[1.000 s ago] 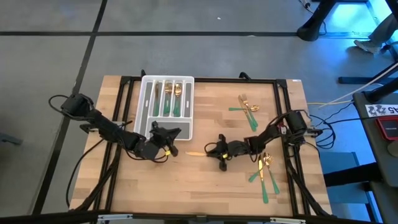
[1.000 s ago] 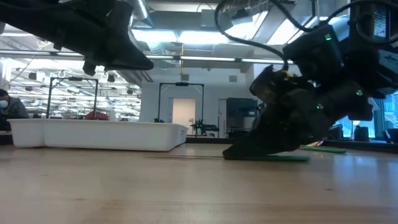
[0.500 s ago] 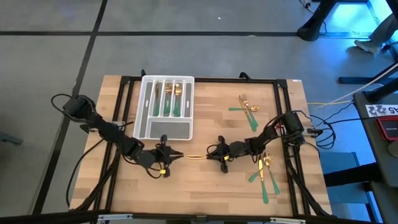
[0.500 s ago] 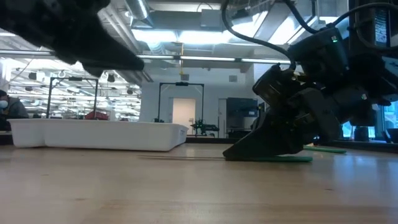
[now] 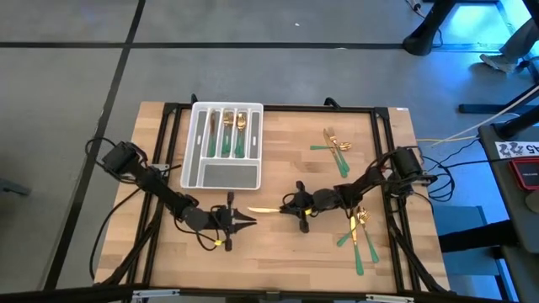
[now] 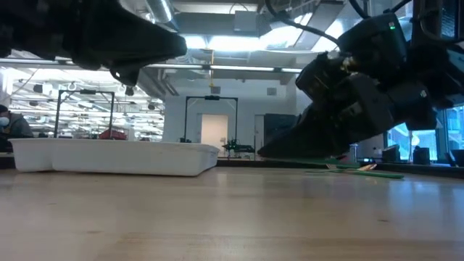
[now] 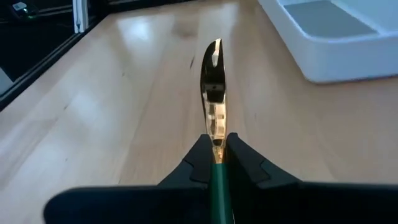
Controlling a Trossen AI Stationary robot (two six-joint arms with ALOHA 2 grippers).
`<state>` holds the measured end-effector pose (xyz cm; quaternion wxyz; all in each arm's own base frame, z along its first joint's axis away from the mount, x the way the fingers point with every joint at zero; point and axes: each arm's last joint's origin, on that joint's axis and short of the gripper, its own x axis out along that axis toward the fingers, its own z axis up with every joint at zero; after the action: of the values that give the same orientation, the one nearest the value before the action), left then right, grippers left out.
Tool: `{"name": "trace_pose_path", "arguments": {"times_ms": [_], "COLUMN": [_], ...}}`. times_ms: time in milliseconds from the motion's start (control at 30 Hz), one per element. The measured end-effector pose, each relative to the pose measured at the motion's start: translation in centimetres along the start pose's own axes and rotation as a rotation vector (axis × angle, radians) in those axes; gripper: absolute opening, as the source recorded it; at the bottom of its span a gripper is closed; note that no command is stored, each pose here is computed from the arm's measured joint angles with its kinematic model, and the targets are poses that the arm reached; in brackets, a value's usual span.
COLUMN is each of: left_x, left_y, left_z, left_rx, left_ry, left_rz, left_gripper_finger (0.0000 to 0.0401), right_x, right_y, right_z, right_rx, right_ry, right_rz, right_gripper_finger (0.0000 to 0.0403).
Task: Sort silverware
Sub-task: Put the green knife into the white cutlery tray
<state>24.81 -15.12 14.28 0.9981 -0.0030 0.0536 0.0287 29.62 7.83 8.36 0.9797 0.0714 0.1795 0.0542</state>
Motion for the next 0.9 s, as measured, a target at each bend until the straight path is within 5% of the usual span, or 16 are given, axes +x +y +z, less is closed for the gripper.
{"name": "trace_pose_path", "arguments": {"times_ms": [167,367,500,633,800,900], "left_x": [0.2,1.6,1.5,1.1,0.8,1.4], "left_y": [0.2,2.2,1.5,0.7,0.0,-0.3], "left_z": [-0.6,-1.1,-2.7,-5.0,-6.5,-6.6], "left_rx": [-0.021,-0.377,-0.548,-0.739,-0.759,-0.644], "left_ry": [0.037,0.070,0.160,0.185,-0.005,-0.099], "left_rz": [0.016,0.061,0.017,0.109,0.325,0.416], "left_gripper_finger": [0.0028,0.0088,0.0159,0.0218,0.0255,0.0264], "right_x": [-0.2,-0.4,-0.4,-0.4,-0.4,-0.4], "right_y": [0.0,0.0,-0.1,-0.3,-0.2,0.0], "right_z": [0.4,0.9,0.9,1.1,1.7,2.0], "right_rx": [-0.013,-0.023,-0.030,-0.030,-0.016,-0.009], "right_ry": [0.006,-0.014,-0.024,-0.041,-0.107,-0.139], "right_rz": [-0.027,-0.052,-0.095,-0.138,-0.148,-0.139], "right_gripper_finger": [0.0024,0.0024,0.0024,0.0025,0.0025,0.0025]}}
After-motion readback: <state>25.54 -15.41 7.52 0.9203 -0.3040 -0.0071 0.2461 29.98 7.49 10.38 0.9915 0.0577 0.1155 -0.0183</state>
